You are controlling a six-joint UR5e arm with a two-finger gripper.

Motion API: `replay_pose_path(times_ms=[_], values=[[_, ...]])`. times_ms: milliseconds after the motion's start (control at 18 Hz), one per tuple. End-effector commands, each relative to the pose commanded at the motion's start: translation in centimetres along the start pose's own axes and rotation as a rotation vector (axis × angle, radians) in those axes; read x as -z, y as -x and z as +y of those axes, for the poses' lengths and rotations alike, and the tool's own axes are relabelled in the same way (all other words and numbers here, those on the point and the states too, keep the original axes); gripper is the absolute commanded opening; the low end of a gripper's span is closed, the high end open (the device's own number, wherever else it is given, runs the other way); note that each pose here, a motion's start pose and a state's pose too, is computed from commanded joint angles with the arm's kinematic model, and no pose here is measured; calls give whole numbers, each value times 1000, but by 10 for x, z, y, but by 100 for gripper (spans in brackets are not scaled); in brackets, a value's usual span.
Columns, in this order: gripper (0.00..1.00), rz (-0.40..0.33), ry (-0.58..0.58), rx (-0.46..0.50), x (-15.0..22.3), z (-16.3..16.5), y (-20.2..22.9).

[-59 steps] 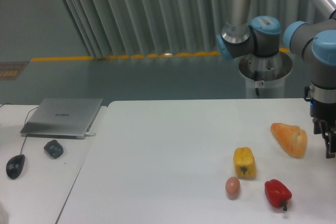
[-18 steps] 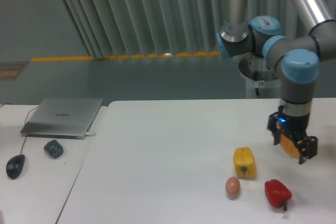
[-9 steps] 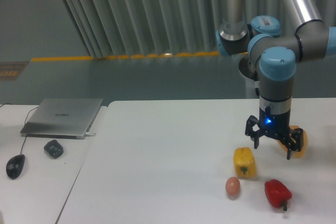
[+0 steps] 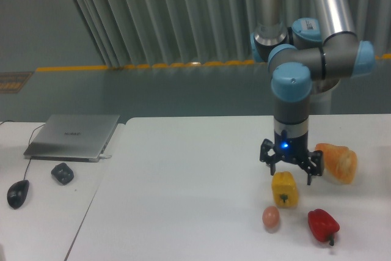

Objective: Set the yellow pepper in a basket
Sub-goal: 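Move the open gripper over the yellow bell pepper, then lower the gripper around the yellow pepper and close it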

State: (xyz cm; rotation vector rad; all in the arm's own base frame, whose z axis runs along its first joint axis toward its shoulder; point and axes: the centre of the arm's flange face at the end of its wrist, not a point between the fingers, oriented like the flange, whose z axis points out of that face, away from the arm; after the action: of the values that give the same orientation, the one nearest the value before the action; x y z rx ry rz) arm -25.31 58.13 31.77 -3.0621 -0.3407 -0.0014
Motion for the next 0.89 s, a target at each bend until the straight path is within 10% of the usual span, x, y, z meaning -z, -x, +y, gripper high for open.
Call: replay_pose_path(times_ms=[889], values=[[100,-29,38,-17,-12,0,2]])
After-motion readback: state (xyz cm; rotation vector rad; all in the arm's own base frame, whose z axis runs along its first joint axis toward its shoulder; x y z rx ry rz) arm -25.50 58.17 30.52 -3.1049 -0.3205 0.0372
